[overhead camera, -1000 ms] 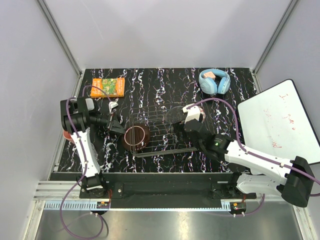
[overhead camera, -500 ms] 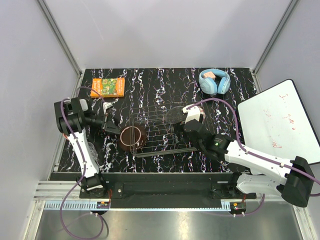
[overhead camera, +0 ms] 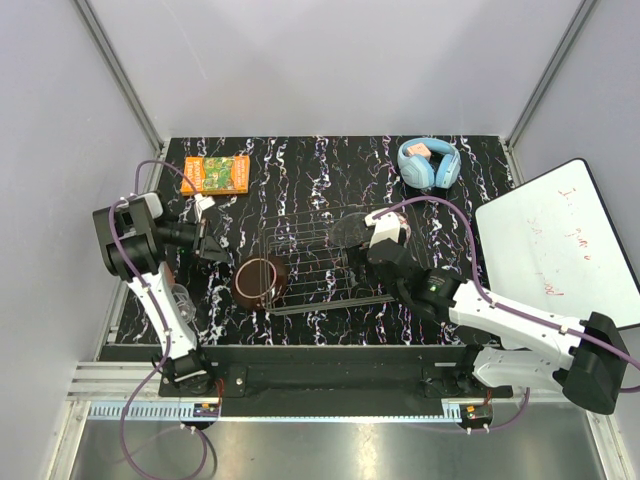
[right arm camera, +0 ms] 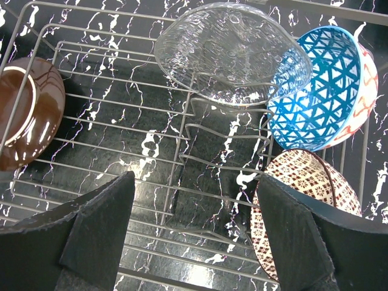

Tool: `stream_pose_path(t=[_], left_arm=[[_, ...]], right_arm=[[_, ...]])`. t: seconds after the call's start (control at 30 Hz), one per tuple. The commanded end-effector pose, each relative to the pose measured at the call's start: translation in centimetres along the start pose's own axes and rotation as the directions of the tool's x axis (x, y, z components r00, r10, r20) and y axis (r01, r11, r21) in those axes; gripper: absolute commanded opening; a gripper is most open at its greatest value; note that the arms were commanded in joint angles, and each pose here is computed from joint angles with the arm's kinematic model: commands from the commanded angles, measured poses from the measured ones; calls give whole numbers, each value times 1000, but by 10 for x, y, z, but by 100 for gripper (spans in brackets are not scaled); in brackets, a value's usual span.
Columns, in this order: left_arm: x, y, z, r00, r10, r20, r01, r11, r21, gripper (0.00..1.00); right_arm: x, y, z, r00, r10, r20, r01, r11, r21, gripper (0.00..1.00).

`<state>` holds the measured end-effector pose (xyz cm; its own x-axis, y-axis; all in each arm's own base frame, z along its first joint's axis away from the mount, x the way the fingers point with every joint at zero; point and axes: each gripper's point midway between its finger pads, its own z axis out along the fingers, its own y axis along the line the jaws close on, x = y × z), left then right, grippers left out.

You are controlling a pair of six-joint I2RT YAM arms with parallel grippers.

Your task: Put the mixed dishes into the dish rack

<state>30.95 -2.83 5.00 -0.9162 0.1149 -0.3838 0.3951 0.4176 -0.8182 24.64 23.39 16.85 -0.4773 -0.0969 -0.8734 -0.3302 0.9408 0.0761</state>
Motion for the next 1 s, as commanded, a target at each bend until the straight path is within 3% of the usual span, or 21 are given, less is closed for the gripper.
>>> stream_pose_path(t=[0.0,0.07,0.2,0.43,0.57,0.7,0.83,0.97], left_arm=[[12,-41,-3,986,-162,-29,164,982,91,17],[12,-44,-2,986,-166,-19,167,981,102,18],[5,-56,-2,988,-156,7,154,982,107,29],[-28,-113,-6,996,-18,83,10,995,96,47],[-24,-131,11,999,28,32,-32,992,123,48],[-28,-122,25,1000,1,9,-3,986,165,47],[-44,-115,27,1000,-9,26,4,984,179,46],[-47,-125,34,1000,11,17,-14,981,193,46]], right_arm=[[-13,11,2,1000,12,27,-11,999,-34,90],[-12,17,9,1000,-9,8,9,999,-39,90],[-14,24,18,1000,-22,-6,22,999,-40,90],[-24,49,10,998,-49,25,52,990,-131,88],[-25,85,-18,988,-140,72,154,949,-274,82],[-30,115,-54,983,-153,100,180,905,-386,80],[0,140,-78,982,-187,-10,157,853,-498,79],[31,143,-82,979,-172,-112,88,845,-527,77]])
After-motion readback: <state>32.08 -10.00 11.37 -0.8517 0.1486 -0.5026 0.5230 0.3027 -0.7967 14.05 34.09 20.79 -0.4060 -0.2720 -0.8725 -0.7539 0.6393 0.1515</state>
